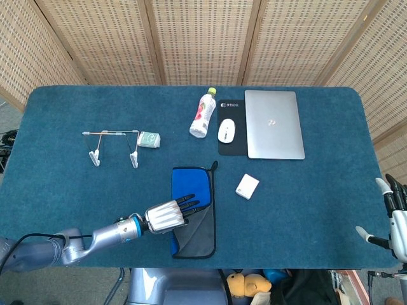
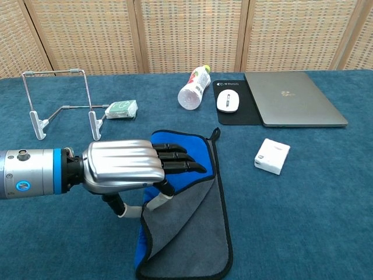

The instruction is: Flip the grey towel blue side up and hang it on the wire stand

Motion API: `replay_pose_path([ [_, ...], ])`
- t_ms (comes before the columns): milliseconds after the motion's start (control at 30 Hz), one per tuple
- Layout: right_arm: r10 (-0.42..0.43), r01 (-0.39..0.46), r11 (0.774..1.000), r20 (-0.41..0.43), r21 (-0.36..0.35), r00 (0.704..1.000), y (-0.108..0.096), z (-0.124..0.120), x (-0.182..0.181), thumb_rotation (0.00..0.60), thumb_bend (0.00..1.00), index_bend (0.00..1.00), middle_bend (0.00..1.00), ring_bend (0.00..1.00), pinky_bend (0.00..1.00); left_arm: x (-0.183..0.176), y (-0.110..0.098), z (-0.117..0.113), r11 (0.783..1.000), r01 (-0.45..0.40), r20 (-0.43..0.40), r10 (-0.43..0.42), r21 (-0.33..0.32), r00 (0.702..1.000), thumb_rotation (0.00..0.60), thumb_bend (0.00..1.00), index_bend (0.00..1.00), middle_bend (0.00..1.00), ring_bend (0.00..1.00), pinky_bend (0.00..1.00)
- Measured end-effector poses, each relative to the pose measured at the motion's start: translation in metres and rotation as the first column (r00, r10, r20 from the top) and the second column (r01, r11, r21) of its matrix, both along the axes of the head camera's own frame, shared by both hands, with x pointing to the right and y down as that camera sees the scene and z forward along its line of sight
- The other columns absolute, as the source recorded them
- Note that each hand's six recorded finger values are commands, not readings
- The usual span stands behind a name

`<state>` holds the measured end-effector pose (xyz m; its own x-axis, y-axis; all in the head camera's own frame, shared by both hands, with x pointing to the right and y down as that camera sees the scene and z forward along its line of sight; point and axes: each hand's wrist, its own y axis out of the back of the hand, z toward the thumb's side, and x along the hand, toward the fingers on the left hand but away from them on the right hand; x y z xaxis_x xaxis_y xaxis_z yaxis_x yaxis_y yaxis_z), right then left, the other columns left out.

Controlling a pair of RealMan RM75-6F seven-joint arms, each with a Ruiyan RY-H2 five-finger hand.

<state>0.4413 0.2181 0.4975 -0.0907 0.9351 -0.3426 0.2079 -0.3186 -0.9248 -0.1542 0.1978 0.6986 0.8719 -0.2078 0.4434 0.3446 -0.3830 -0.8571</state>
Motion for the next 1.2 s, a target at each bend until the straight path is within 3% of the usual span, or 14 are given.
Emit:
replay_pose_path([
  [500,-0.006,0.006,1.0,0.008,0.002,1.0,0.001,-0.002,-0.002,0.6,0.0,0.0,0.0,0.0,0.0,0.036,-0.001,-0.031,0.988,-0.071,-0.135,0.089,0.134,0.987,0.6,0.37,0.69,0.0,0.0,0.0],
  [933,-0.002,0.002,1.0,0.014,-0.001,1.0,0.001,-0.002,0.0,0.6,0.0,0.0,0.0,0.0,0.0,0.082,0.035,-0.029,0.962,-0.198,-0.153,0.227,0.187,0.962,0.6,0.37,0.67,0.0,0.0,0.0],
  [967,-0.002,0.002,1.0,0.015,-0.002,1.0,0.001,-0.002,0.0,0.6,0.0,0.0,0.0,0.0,0.0,0.084,0.037,-0.029,0.961,-0.203,-0.155,0.233,0.188,0.96,0.6,0.37,0.65,0.0,0.0,0.0],
  [1033,-0.002,0.002,1.0,0.016,-0.005,1.0,0.001,-0.002,0.001,0.6,0.0,0.0,0.0,0.0,0.0,0.089,0.041,-0.028,0.957,-0.213,-0.16,0.246,0.195,0.956,0.6,0.37,0.49,0.0,0.0,0.0],
  [1100,-0.002,0.002,1.0,0.016,-0.006,1.0,0.001,-0.001,0.001,0.6,0.0,0.0,0.0,0.0,0.0,0.091,0.042,-0.027,0.955,-0.218,-0.163,0.252,0.201,0.954,0.6,0.35,0.15,0.0,0.0,0.0],
  [1167,-0.002,0.002,1.0,0.016,-0.008,1.0,0.001,-0.001,0.001,0.6,0.0,0.0,0.0,0.0,0.0,0.093,0.044,-0.027,0.954,-0.22,-0.171,0.256,0.204,0.951,0.6,0.34,0.01,0.0,0.0,0.0],
  [1200,-0.002,0.003,1.0,0.016,-0.009,1.0,0.001,-0.001,0.001,0.6,0.0,0.0,0.0,0.0,0.0,0.094,0.044,-0.027,0.955,-0.218,-0.176,0.254,0.201,0.951,0.6,0.33,0.0,0.0,0.0,0.0],
])
